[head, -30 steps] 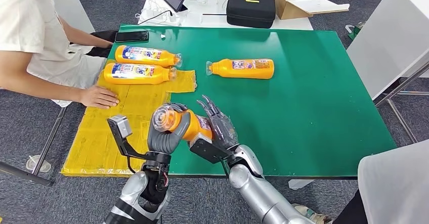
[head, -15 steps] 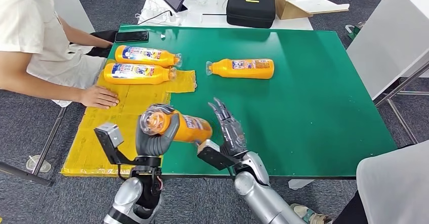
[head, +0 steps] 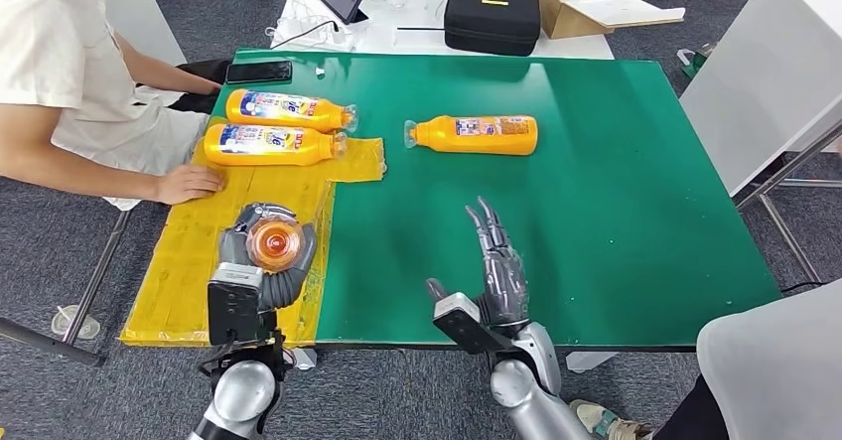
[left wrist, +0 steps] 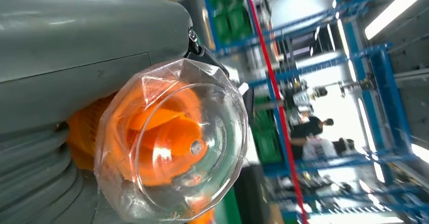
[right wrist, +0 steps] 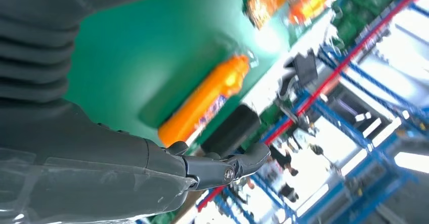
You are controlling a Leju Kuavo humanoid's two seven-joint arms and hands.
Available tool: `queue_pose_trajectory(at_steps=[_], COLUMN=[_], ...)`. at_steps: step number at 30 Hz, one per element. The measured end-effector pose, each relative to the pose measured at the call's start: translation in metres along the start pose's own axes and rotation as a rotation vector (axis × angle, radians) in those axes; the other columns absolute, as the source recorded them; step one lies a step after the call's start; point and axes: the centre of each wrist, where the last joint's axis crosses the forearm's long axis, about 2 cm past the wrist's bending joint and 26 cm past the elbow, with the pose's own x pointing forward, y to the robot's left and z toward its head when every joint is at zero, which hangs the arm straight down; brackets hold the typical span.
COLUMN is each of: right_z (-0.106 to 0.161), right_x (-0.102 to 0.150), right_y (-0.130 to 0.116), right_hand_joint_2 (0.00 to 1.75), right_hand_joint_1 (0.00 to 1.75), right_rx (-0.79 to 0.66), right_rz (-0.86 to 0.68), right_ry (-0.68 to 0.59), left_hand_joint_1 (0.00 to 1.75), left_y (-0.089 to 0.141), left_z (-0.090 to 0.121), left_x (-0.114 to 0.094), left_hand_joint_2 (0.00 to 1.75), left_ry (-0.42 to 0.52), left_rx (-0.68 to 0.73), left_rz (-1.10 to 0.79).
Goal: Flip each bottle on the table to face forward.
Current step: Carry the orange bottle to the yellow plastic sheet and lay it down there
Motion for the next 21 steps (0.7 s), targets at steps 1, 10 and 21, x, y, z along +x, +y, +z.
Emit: queue_pose_trajectory(at_steps=[1,10,21], right_z=[0.001,0.003,-0.002], right_x=[0.001,0.004,0.003], right_y=[-0.003,-0.028,-0.029], right_hand_joint_2=[1.75,1.75,1.75], right_hand_joint_1=[0.0,0.0,0.0], right_rx=[-0.021,-0.143,-0.121], right_rz=[-0.001,-0.011,-0.048], right_ry=[-0.005,-0.009,-0.012], left_hand_joint_1=[1.75,1.75,1.75], left_y=[0.001,0.008,0.001], left_z=[0.0,-0.004,-0.023], left_x=[-0.001,-0.027,-0.053], left_hand_joint_2=[1.75,1.75,1.75], left_ry=[0.003,0.054,0.127], left_rx=[-0.009,-0.135,-0.428], left_rz=[-0.046,-0.36,-0.647])
